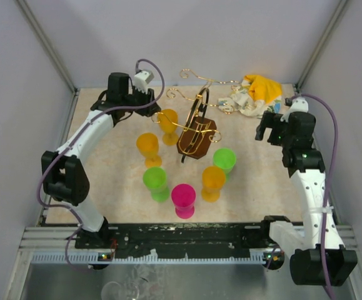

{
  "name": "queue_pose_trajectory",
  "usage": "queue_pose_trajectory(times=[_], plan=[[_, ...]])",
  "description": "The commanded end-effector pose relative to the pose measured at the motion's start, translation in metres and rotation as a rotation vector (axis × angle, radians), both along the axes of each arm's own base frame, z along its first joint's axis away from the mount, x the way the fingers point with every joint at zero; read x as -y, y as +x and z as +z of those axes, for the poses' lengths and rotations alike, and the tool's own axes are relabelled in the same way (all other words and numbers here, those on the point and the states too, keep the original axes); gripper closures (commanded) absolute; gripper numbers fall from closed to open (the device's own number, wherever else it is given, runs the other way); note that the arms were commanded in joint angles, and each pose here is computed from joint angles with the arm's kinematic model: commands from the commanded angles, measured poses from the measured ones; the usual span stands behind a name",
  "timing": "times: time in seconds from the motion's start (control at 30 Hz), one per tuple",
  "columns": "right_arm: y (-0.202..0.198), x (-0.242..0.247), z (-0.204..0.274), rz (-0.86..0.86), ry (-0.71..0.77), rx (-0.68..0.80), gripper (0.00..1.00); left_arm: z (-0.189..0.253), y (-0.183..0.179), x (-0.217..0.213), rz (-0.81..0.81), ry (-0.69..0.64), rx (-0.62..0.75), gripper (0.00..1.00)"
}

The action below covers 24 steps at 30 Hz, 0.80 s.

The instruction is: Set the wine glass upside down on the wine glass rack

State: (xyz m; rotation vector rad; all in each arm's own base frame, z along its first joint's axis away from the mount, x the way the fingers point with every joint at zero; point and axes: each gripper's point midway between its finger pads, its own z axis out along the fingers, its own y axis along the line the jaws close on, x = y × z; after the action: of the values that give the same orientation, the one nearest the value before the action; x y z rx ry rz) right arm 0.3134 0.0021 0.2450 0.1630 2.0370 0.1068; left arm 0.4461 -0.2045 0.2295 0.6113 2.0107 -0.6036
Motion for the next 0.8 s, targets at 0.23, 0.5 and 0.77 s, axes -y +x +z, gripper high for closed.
queue_pose_trajectory(times=[0.23, 0.5, 0.77], plan=[[0.001, 0.004, 0.021, -0.009, -0.029, 0.082, 0.01, -0.032, 0.011, 0.016, -0.005, 0.051, -0.059, 0.66], [0.001, 0.005, 0.019, -0.011, -0.03, 0.081, 0.01, -0.044, 0.01, 0.018, -0.006, 0.069, -0.084, 0.93], [0.001, 0.005, 0.018, -0.017, -0.019, 0.078, 0.01, -0.03, 0.021, -0.006, 0.124, 0.136, -0.025, 1.0]])
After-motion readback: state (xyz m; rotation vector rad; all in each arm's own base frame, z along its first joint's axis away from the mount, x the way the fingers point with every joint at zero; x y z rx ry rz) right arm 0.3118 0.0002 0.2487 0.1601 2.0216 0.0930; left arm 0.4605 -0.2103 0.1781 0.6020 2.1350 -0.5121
